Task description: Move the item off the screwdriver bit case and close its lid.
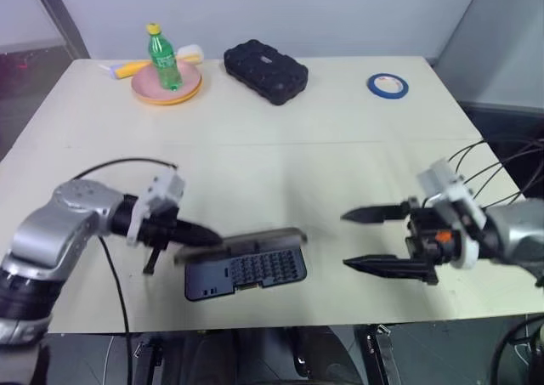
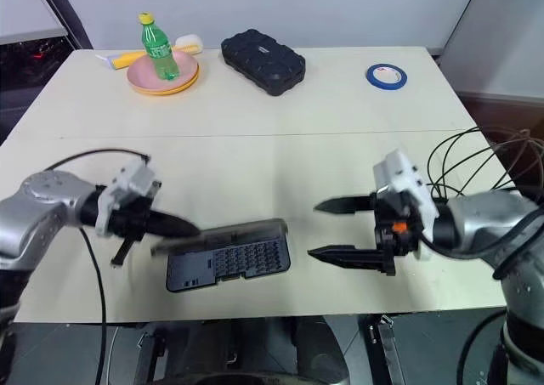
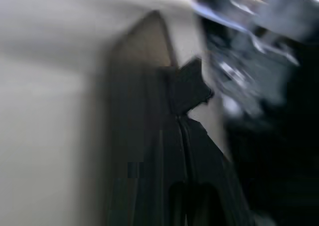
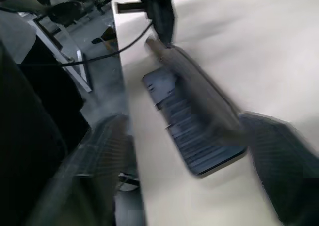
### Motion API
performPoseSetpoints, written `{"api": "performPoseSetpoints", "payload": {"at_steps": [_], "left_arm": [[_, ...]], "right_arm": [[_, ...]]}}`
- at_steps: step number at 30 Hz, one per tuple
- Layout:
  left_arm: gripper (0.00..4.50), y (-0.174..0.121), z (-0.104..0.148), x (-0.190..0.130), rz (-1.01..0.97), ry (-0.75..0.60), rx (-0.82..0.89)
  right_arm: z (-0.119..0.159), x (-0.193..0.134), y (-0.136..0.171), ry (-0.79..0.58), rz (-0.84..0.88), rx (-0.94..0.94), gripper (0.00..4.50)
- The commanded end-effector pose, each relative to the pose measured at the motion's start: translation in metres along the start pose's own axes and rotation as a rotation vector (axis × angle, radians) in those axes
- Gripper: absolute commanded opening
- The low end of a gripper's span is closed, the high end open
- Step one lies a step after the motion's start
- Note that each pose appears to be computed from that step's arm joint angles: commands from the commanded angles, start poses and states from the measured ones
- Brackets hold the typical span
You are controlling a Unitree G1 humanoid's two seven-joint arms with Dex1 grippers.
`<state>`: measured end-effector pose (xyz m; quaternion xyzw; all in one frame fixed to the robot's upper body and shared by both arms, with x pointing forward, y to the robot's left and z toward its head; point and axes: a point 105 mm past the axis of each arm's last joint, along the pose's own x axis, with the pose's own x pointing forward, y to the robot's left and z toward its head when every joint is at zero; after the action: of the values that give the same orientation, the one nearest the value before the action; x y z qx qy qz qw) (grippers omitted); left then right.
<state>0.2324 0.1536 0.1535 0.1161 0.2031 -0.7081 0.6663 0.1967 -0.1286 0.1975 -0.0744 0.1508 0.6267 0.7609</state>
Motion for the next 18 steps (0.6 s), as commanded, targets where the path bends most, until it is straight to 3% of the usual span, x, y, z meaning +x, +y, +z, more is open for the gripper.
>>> {"api": "performPoseSetpoints", "payload": {"at_steps": [1, 3, 5, 11, 15, 18], "left_arm": [[0.03, 0.009, -0.004, -0.007, 0.038, 0.068, 0.057], [0.03, 0.023, -0.007, -0.009, 0.077, 0.085, 0.078], [0.03, 0.042, -0.005, -0.008, 0.136, 0.08, 0.11], [0.03, 0.089, -0.01, 0.005, 0.185, 0.113, 0.154], [0.03, 0.099, -0.021, 0.022, 0.137, 0.146, 0.173], [0.03, 0.097, -0.03, 0.046, 0.047, 0.178, 0.188]], "right_arm": [[-0.006, 0.024, 0.016, 0.026, 0.059, -0.067, 1.93], [-0.013, 0.038, 0.02, 0.041, 0.077, -0.079, 0.8], [-0.02, 0.052, 0.026, 0.054, 0.103, -0.087, 0.02], [-0.054, 0.105, 0.036, 0.17, 0.111, -0.16, 0.02], [-0.06, 0.13, 0.043, 0.194, 0.107, -0.181, 0.02], [-0.075, 0.148, 0.025, 0.3, -0.035, -0.301, 0.02]]}}
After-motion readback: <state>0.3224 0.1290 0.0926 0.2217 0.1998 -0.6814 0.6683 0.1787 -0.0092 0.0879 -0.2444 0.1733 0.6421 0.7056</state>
